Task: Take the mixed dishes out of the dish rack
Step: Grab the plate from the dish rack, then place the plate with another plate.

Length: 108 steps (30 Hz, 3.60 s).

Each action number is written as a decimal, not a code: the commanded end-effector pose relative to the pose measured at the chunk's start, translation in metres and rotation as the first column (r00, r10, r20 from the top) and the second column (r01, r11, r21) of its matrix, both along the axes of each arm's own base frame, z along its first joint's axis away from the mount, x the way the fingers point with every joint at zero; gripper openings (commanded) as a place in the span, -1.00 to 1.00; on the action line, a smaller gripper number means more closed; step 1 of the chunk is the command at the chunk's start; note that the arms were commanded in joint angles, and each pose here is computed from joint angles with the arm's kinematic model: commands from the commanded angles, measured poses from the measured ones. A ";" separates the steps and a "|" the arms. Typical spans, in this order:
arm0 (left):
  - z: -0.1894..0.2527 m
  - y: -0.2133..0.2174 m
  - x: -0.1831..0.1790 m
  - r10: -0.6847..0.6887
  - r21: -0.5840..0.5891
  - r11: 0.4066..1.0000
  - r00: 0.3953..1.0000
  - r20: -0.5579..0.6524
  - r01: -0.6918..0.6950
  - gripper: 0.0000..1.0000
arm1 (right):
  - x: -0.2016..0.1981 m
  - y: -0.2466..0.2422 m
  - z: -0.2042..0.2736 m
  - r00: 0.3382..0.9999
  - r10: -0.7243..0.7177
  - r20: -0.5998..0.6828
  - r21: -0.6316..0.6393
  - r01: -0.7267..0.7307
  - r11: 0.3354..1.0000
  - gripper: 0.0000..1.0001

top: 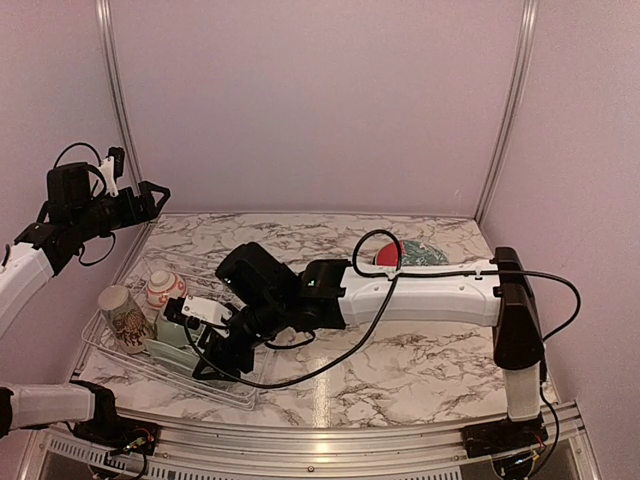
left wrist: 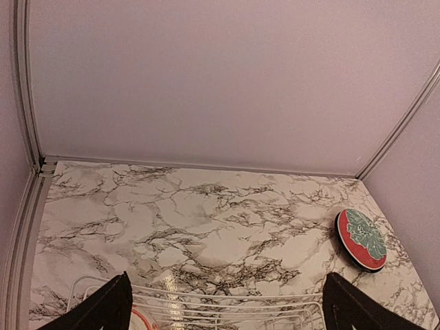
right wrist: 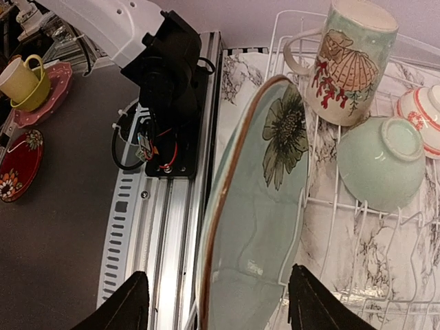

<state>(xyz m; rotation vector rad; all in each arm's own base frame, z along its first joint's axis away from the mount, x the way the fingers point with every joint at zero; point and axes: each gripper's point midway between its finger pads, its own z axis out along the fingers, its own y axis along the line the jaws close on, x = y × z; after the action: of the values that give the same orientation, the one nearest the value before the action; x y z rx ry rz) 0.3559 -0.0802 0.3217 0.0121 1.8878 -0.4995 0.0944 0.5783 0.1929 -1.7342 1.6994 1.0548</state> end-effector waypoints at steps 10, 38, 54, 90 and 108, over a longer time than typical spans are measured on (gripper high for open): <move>-0.006 0.000 0.003 -0.004 -0.007 1.000 1.000 -0.013 0.004 0.98 | -0.006 0.006 -0.022 0.999 0.007 -0.035 -0.044 -0.009 0.999 -0.17; -0.007 0.000 0.003 -0.005 -0.005 1.000 1.000 -0.014 0.005 0.98 | -0.007 0.006 0.029 1.000 0.003 -0.015 0.094 -0.001 0.996 -1.00; -0.007 -0.001 0.004 -0.007 -0.008 1.000 1.000 -0.016 0.007 0.98 | -0.005 -0.004 0.091 0.999 -0.007 0.054 0.249 -0.007 0.969 -1.00; -0.010 0.001 0.006 -0.002 -0.006 1.000 1.000 -0.025 0.002 0.98 | 0.232 -0.203 0.147 0.353 -0.821 0.449 0.343 0.780 0.523 -1.00; -0.010 -0.001 0.005 -0.011 -0.012 1.000 1.000 -0.025 0.011 0.98 | 0.324 -0.374 0.002 0.133 -0.751 0.647 0.006 0.984 0.179 -1.00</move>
<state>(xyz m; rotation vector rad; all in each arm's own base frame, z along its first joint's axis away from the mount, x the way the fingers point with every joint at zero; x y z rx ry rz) 0.3599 -0.0801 0.3149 0.0020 1.9085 -0.5087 0.4000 0.2111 0.1833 -0.6761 2.1633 -0.3975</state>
